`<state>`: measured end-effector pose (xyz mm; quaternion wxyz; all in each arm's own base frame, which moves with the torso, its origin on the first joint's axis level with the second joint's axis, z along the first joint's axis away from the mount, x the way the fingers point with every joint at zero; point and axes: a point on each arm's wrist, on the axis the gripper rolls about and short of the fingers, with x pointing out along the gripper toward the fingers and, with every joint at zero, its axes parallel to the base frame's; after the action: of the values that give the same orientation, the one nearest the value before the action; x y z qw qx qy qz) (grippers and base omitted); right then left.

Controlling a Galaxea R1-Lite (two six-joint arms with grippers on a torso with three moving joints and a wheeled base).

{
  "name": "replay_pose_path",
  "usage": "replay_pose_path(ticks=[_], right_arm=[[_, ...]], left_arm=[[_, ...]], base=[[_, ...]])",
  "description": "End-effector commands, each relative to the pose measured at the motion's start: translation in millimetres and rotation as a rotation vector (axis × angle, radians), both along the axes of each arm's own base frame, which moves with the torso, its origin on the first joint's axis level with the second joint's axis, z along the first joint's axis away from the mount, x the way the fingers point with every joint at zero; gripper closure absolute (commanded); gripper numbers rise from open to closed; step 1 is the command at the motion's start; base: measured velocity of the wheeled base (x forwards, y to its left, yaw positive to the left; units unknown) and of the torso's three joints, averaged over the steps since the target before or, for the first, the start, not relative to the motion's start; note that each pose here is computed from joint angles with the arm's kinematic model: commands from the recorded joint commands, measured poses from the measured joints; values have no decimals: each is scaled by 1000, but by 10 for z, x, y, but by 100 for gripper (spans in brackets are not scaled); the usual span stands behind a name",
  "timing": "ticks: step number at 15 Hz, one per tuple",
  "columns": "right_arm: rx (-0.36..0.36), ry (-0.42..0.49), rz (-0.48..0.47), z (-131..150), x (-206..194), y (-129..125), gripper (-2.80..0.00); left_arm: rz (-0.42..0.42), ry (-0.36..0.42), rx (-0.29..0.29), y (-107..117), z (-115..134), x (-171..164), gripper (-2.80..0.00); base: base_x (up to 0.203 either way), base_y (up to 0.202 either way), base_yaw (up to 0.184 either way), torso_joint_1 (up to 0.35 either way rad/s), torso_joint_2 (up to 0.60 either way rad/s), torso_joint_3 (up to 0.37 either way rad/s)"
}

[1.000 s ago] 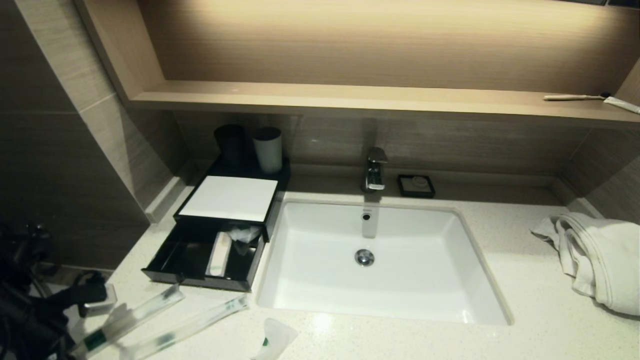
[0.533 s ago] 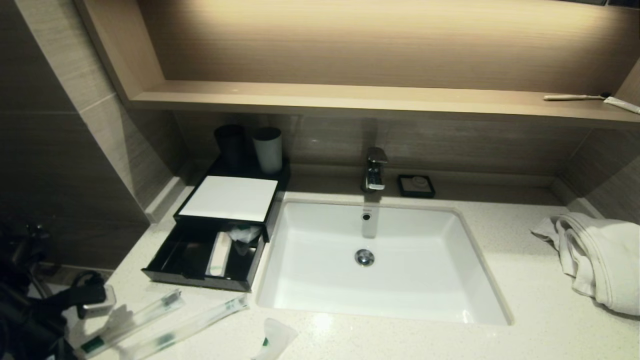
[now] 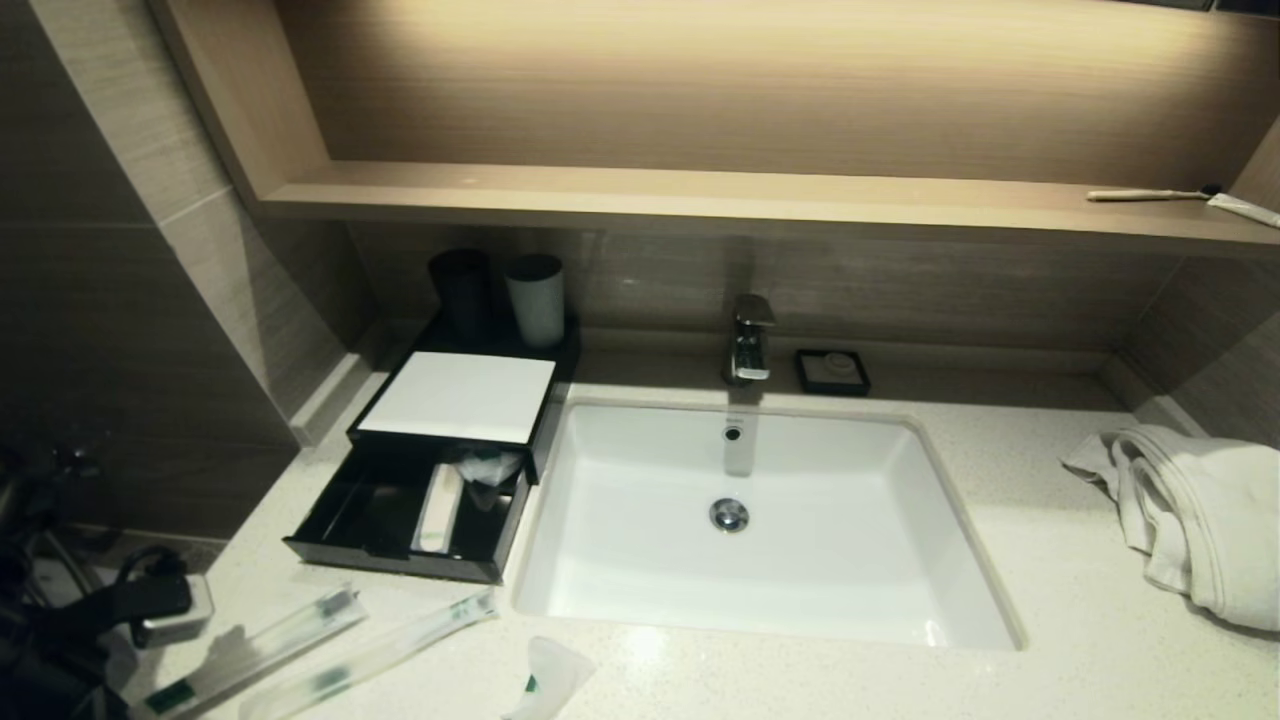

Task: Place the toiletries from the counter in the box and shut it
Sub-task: Pick up the bathroom toiletry

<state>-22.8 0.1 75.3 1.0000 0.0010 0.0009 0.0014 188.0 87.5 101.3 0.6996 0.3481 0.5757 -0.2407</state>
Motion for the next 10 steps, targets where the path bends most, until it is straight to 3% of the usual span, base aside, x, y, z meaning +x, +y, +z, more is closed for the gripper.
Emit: replay_pose_path(ticks=[1,8,10], right_arm=[[0,0,0,0,0,0,0],[0,0,0,0,0,0,0],[0,0,0,0,0,0,0]], left_arm=[[0,-30,15,-23,75,-78,0],[40,-171,58,-121,451,-331,0],[104,-235,36,-151,637,-365,0]], base=[[0,0,0,0,0,0],[0,0,0,0,0,0],[0,0,0,0,0,0]])
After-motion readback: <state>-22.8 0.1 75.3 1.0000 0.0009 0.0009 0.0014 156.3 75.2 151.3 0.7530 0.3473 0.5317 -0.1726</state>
